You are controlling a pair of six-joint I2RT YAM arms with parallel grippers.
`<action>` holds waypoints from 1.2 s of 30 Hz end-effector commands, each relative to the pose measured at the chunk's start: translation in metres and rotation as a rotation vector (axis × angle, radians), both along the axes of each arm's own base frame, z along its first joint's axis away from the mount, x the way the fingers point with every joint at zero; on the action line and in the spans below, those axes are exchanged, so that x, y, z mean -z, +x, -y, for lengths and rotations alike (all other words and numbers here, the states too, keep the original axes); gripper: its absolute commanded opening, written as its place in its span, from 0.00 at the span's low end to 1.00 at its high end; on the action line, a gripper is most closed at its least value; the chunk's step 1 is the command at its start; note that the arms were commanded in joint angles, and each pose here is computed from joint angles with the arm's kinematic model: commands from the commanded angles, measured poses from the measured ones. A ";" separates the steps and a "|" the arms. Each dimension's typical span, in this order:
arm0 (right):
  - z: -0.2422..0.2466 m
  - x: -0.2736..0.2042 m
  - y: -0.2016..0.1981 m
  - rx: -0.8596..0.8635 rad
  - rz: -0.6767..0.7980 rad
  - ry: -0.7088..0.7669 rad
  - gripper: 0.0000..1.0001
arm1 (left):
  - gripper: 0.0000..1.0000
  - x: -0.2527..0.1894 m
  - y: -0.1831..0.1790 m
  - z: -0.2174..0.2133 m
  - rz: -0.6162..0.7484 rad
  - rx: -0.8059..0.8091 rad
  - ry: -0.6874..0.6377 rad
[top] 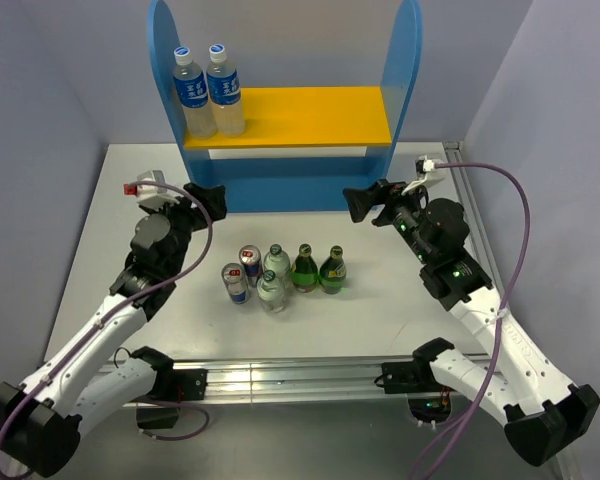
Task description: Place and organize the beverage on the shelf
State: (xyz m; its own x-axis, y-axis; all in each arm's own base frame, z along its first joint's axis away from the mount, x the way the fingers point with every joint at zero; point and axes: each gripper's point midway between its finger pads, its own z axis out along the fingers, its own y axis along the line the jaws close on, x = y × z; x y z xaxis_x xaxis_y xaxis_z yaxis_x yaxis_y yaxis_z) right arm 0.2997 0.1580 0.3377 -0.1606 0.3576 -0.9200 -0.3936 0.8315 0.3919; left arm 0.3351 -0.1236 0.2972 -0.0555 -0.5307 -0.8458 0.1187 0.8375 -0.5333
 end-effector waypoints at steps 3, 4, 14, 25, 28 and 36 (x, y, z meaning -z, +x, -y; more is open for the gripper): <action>0.011 0.010 -0.001 0.141 0.047 -0.118 1.00 | 0.99 0.002 -0.025 -0.009 0.005 -0.145 0.163; 0.009 0.017 -0.001 0.174 0.027 -0.140 1.00 | 0.99 0.007 -0.027 -0.006 -0.003 -0.141 0.185; -0.044 0.124 -0.038 0.157 -0.184 -0.165 1.00 | 0.99 0.048 -0.026 0.007 -0.048 -0.103 0.255; -0.039 0.183 -0.032 0.278 -0.311 -0.248 1.00 | 0.99 0.063 -0.026 0.011 -0.073 -0.076 0.252; -0.040 0.189 -0.026 0.305 -0.300 -0.272 0.98 | 0.99 0.063 -0.026 0.012 -0.079 -0.075 0.251; -0.034 0.190 -0.014 0.380 -0.249 -0.289 0.52 | 0.99 0.059 -0.030 0.011 -0.061 -0.065 0.233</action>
State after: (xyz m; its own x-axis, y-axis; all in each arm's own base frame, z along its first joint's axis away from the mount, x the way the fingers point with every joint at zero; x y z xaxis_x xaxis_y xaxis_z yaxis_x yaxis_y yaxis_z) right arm 0.2764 0.1994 0.1333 -0.3820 0.1190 -0.9165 -0.0340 0.9892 0.1426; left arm 0.3060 -0.1325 0.2269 -0.1117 -0.2953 -0.9489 0.0081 0.9545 -0.2980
